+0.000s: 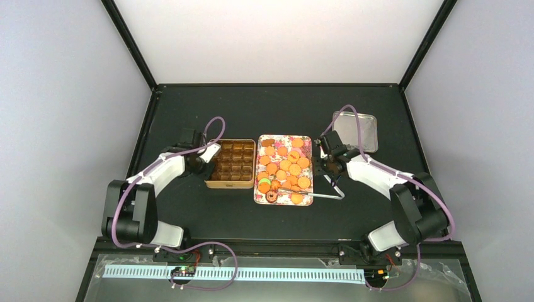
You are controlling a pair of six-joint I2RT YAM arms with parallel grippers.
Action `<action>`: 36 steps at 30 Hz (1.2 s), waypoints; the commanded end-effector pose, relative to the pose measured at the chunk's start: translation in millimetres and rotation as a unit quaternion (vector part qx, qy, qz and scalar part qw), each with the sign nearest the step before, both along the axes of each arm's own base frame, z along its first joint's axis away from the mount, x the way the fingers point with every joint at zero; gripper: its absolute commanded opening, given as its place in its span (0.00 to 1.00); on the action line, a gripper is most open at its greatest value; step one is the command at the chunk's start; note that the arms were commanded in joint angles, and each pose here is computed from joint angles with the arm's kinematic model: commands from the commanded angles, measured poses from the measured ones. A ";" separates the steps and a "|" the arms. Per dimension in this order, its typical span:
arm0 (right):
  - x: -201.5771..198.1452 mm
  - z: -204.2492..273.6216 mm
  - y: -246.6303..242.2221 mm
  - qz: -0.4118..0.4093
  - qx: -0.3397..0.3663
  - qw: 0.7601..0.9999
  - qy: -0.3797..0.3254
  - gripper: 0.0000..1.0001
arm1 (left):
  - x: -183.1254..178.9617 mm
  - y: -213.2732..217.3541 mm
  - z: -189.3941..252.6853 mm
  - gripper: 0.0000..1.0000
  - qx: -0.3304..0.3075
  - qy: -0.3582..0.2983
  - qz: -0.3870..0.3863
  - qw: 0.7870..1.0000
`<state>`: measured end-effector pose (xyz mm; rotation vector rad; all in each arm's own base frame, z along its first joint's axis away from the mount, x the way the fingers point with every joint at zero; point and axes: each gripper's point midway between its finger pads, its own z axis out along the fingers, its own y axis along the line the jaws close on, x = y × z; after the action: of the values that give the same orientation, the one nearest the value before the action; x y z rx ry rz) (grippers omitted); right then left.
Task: Pack the cookies
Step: Move the packing box to the center of the board, then pick up the clamp from the center of the board.
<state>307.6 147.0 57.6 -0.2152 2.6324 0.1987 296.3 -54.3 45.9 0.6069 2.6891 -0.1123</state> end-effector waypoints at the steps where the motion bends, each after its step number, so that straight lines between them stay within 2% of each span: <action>1: 4.2 -1.1 4.1 0.000 -0.001 1.000 0.008 0.53 | -12.4 0.3 3.1 0.45 0.018 0.011 -0.028 0.999; 3: 4.3 -2.5 6.0 0.003 0.002 1.000 0.010 0.49 | -14.8 -2.1 2.5 0.62 0.015 0.017 -0.038 0.999; 5: 4.3 -3.1 7.9 0.006 0.005 1.000 0.011 0.43 | -17.4 -5.4 3.1 0.74 0.009 0.023 -0.048 0.999; 9: 4.2 -0.7 8.6 0.012 0.007 1.000 0.008 0.32 | -22.4 -18.3 12.2 0.85 -0.023 0.028 -0.075 0.997; 14: 2.5 1.6 9.6 0.026 0.001 1.000 0.012 0.20 | -32.0 -41.9 29.0 0.85 -0.078 0.021 -0.148 0.986; 17: 0.7 2.0 10.8 0.033 0.001 0.999 0.014 0.18 | -35.0 -48.9 39.8 0.87 -0.088 0.014 -0.191 0.978; 20: -0.4 2.8 10.5 0.035 0.001 0.999 0.014 0.16 | -34.1 -51.1 54.0 0.96 -0.082 0.012 -0.231 0.969; 25: -3.0 1.5 15.4 0.046 -0.003 0.999 0.016 0.16 | -37.6 -51.8 76.6 0.99 -0.069 0.010 -0.290 0.954; 28: -4.1 -1.8 16.7 0.047 -0.012 0.999 0.018 0.28 | -47.8 -55.9 87.6 0.99 -0.078 0.016 -0.325 0.942; 32: -3.7 -1.3 18.6 0.048 -0.011 0.999 0.016 0.34 | -56.6 -61.7 96.8 0.99 -0.086 0.012 -0.360 0.929; 34: -4.0 -1.6 19.2 0.049 -0.011 0.999 0.016 0.32 | -59.8 -68.0 101.3 0.99 -0.088 0.001 -0.378 0.922; 36: -3.7 -0.1 19.0 0.049 -0.011 0.999 0.013 0.22 | -66.8 -80.2 108.5 0.99 -0.103 -0.009 -0.404 0.909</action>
<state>299.1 160.4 51.2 -0.3414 2.6676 0.2018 248.1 -113.7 131.1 1.4488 2.3481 -0.4992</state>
